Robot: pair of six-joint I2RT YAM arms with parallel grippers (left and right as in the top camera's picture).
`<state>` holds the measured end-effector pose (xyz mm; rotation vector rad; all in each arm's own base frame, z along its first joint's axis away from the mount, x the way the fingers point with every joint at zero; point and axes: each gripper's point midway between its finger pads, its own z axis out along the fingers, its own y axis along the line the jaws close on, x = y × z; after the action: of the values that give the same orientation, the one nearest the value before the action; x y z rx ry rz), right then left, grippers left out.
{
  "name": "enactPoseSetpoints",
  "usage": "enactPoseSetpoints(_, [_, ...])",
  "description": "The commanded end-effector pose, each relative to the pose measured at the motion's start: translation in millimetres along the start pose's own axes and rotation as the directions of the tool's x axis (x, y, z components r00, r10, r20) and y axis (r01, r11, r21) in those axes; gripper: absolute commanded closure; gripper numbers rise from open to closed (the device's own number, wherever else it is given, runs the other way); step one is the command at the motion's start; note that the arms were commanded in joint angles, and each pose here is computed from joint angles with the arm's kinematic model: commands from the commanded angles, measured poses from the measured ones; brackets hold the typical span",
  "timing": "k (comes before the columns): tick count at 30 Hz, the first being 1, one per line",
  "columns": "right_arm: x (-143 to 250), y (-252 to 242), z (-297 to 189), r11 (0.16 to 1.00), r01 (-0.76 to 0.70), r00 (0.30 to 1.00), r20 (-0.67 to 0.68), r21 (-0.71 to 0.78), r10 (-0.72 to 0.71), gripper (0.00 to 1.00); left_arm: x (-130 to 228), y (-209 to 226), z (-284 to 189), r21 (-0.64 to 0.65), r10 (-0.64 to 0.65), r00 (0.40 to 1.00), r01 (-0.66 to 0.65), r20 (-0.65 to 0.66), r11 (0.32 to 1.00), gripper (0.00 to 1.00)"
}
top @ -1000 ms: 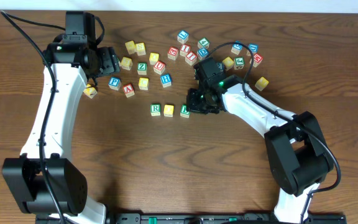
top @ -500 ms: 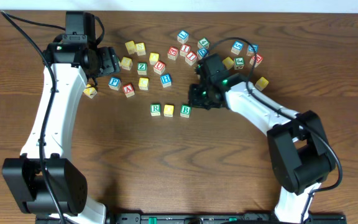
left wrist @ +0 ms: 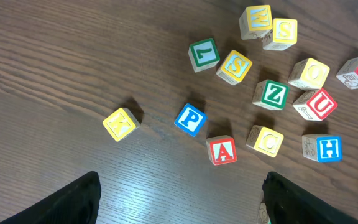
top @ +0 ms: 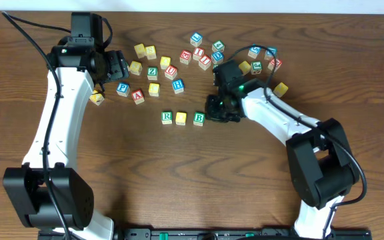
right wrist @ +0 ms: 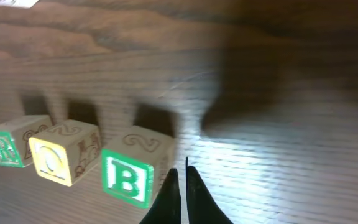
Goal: Spell out ROBOT
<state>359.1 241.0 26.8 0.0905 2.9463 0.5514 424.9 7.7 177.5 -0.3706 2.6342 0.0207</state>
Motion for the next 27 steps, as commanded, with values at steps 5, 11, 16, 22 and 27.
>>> enactPoseSetpoints(5, [2.5,2.9,14.9,1.0,0.0,1.0,0.013,0.021,0.0,0.99,2.6,-0.4,4.9,-0.004,0.008,1.0,-0.008,-0.014,1.0,0.18])
enactPoseSetpoints(11, [1.8,6.5,19.0,1.0,0.003,1.0,0.01,-0.001,-0.003,0.99,2.6,-0.4,4.9,-0.004,0.008,1.0,-0.008,-0.014,1.0,0.17])
enactPoseSetpoints(16, [2.3,6.4,20.1,1.0,0.002,1.0,0.007,-0.002,-0.002,0.99,2.6,-0.4,4.9,-0.004,0.008,1.0,-0.008,-0.014,1.0,0.17])
enactPoseSetpoints(22, [1.5,9.0,22.6,1.0,-0.007,1.0,0.006,-0.018,0.007,0.99,2.6,-0.5,4.9,-0.004,0.008,1.0,-0.008,-0.014,1.0,0.18])
enactPoseSetpoints(27, [2.7,13.0,23.5,1.0,-0.005,1.0,0.008,-0.023,0.006,0.99,2.7,-0.4,5.2,-0.005,0.008,1.0,-0.008,-0.015,1.0,0.18])
